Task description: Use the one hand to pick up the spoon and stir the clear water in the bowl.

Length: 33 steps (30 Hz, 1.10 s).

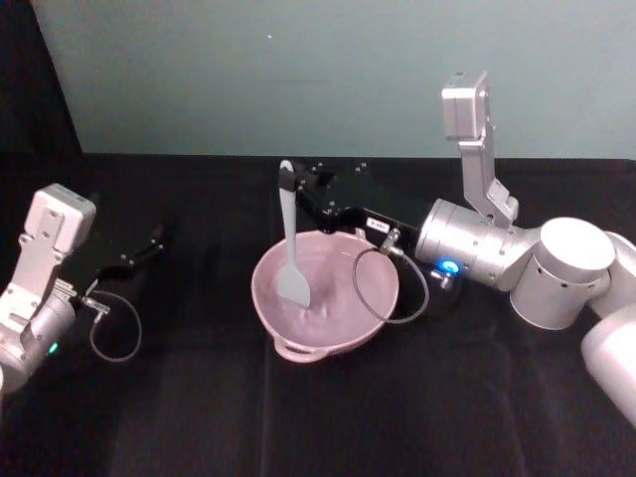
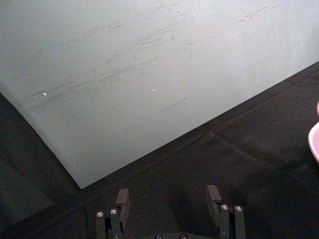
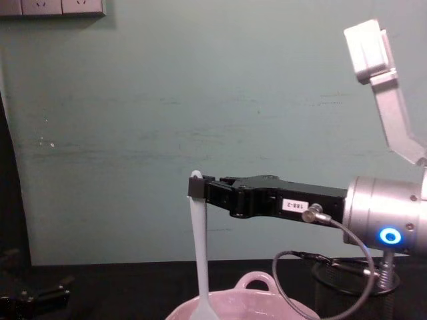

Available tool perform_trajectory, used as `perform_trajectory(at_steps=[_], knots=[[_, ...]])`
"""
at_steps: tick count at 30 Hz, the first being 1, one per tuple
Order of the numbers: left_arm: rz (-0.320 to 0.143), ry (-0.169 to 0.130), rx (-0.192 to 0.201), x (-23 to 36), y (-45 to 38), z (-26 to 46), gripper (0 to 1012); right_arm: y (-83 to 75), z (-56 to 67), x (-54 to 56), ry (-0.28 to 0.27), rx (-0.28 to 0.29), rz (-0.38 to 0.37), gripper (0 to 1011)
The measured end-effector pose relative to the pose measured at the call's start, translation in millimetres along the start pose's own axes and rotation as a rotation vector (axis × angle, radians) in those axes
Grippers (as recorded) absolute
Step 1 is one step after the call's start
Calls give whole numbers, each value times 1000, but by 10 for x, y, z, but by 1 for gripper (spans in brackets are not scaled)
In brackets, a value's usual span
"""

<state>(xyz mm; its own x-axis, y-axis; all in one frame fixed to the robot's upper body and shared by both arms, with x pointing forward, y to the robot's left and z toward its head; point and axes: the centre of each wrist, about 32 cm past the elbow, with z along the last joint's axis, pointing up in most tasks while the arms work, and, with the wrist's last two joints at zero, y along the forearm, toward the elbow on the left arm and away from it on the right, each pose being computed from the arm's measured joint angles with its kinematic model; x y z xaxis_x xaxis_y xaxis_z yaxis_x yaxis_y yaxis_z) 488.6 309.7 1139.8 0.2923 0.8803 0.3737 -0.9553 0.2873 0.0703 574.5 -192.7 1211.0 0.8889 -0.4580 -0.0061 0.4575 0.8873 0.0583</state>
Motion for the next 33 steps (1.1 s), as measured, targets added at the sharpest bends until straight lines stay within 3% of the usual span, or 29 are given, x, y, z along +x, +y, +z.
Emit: perform_trajectory(at_steps=[8,15,23,27,33], knots=[[0,0,0,0,0,0,1011,72,-28,197,7,2,-23,100],[0,0,0,0,0,0,1011,-55,-19,313,4,4,-75,100],[0,0,0,0,0,0,1011,-304,18,283,-8,15,-132,100],[0,0,0,0,0,0,1011,-452,18,206,-8,13,-156,100],[0,0,0,0,0,0,1011,-549,1,74,-1,10,-158,100]])
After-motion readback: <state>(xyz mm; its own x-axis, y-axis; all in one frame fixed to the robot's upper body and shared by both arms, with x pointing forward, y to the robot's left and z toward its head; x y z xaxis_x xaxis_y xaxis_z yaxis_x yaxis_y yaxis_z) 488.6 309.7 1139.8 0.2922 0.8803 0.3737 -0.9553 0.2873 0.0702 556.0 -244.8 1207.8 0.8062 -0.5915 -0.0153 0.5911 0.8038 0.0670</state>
